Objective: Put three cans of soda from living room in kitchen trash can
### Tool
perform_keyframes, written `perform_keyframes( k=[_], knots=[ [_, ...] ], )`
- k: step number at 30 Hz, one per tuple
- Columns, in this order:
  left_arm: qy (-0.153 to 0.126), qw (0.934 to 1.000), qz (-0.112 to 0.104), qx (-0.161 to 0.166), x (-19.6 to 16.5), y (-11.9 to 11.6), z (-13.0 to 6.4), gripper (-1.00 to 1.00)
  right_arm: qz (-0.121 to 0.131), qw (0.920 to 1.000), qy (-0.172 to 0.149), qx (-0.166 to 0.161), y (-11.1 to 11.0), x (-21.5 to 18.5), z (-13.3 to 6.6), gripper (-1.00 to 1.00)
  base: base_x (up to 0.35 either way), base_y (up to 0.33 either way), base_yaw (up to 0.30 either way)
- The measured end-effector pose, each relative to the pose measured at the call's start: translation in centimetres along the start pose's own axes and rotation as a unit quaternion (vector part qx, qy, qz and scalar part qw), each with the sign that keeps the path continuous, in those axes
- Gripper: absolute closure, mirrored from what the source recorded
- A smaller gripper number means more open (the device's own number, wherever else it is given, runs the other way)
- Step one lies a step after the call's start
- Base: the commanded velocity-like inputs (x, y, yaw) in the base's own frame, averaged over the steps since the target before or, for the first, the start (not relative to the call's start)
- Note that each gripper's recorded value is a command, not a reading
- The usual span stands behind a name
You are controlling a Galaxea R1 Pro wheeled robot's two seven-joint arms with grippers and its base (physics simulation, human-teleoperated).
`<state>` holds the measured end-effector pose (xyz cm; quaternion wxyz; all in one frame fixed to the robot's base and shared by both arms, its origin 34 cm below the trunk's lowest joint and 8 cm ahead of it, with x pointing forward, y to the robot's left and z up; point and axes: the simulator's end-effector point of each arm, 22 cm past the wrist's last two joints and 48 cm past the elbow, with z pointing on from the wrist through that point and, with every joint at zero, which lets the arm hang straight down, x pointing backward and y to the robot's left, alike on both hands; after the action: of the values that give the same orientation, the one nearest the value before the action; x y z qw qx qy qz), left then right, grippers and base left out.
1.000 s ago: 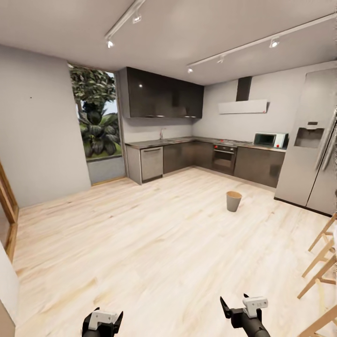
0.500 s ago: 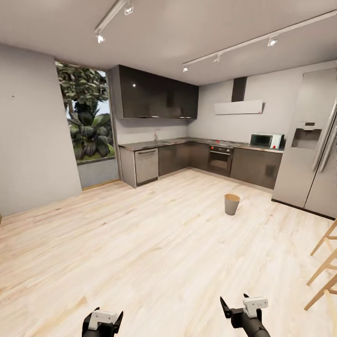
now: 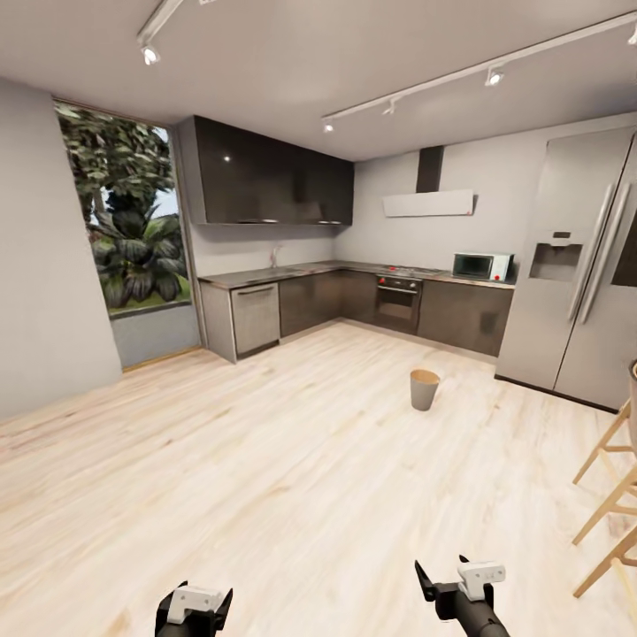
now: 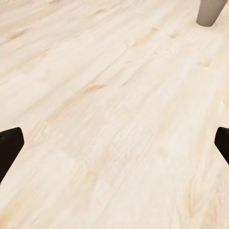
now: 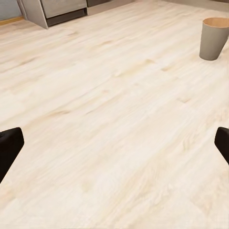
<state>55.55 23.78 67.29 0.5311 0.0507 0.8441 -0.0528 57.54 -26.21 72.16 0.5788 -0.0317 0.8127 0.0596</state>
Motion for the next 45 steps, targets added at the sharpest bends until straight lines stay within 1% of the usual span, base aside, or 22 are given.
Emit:
perform_keyframes(
  k=[11,45],
  knots=[
    [0.002,1.0000,0.000,0.000,0.17,0.00,0.02,-1.00,0.001,1.0000,0.002,0.001,-0.15,0.17,0.00,-1.00,0.310,0.074,-0.190],
    [0.002,1.0000,0.000,0.000,0.22,0.00,0.02,-1.00,0.000,1.0000,0.002,0.001,-0.09,0.22,0.01,-1.00,0.310,0.074,-0.235]
  ],
)
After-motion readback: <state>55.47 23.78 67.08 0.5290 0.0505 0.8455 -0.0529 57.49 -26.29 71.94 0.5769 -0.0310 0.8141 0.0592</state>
